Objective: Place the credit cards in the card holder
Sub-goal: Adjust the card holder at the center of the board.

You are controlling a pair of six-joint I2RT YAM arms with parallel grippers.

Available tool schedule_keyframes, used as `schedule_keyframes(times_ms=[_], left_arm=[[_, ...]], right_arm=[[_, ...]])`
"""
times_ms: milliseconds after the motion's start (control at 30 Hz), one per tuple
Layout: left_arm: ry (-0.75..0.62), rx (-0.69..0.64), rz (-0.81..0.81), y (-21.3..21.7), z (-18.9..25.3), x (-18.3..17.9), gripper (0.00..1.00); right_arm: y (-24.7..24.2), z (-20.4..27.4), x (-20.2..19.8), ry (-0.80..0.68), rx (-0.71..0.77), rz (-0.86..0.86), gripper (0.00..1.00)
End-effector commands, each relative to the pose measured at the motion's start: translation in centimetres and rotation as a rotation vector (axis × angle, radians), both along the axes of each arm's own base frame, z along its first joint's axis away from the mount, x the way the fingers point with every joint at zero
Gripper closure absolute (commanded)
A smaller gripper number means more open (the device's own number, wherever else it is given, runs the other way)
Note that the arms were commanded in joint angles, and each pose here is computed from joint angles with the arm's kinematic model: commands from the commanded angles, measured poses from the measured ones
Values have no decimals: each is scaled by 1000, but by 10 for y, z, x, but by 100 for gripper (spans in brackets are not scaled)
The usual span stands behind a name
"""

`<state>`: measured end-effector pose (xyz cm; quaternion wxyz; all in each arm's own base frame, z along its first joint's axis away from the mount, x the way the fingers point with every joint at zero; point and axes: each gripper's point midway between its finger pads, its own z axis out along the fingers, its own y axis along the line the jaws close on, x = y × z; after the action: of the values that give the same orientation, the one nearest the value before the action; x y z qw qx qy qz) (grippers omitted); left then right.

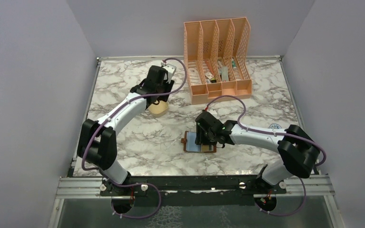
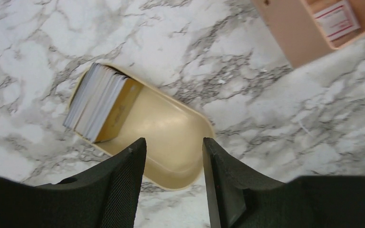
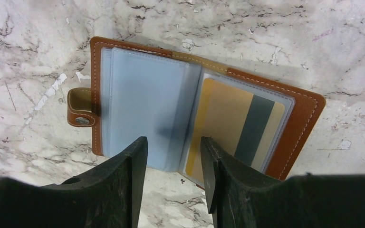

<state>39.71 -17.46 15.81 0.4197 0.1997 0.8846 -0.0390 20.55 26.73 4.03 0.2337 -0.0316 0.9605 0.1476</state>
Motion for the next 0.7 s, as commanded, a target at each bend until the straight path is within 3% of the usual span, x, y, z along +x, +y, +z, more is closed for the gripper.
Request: schedule_keyframes(times_ms=[0, 267, 667], left_arm=[[9, 190, 58, 56, -4, 24, 51], [39, 326, 59, 96, -27, 53, 52], [38, 363, -46, 89, -52, 66, 53]], right_arm=[[7, 2, 2, -3, 20, 15, 54], [9, 5, 2, -5, 31, 17, 54], [18, 28, 3, -28, 92, 49, 54]])
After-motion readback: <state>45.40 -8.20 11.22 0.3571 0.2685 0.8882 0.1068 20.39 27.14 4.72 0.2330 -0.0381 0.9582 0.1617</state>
